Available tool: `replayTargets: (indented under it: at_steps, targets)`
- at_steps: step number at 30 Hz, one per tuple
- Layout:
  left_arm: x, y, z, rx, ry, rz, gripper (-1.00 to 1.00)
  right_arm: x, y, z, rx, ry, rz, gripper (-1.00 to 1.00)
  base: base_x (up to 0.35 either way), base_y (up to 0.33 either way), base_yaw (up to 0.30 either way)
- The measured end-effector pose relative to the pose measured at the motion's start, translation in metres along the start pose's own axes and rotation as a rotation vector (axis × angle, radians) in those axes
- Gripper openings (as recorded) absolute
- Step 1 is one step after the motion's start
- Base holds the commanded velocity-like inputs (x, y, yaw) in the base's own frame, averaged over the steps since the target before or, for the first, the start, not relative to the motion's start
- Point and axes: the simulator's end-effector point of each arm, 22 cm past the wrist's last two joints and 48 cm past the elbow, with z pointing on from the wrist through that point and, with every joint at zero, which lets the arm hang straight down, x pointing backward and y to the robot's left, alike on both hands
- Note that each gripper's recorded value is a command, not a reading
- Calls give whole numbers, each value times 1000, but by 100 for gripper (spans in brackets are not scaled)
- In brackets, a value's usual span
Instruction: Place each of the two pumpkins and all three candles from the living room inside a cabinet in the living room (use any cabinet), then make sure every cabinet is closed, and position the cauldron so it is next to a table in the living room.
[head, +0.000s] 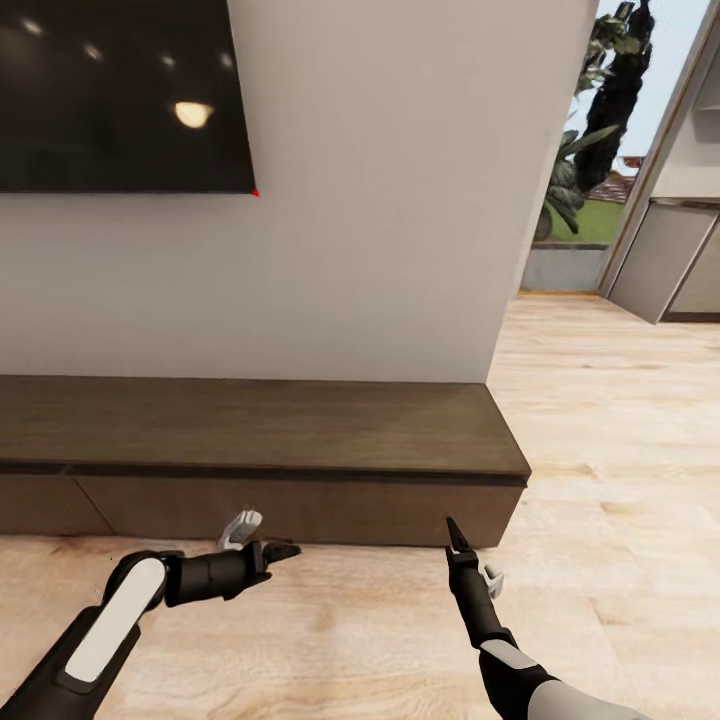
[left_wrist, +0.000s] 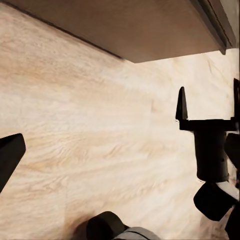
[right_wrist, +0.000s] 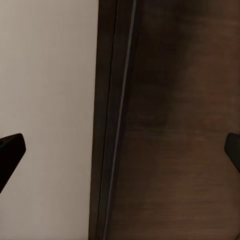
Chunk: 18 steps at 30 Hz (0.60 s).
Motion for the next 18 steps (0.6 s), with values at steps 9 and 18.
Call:
replayTargets:
  at_steps: [9, 18]
  targets:
    - [84, -43, 31, 133, 202, -33, 100, -1, 0, 0, 0, -1, 0, 100, 14, 0, 0]
    - [89, -42, 33, 134, 216, -41, 100, -1, 0, 0, -1, -1, -4, 100, 126, 0, 0]
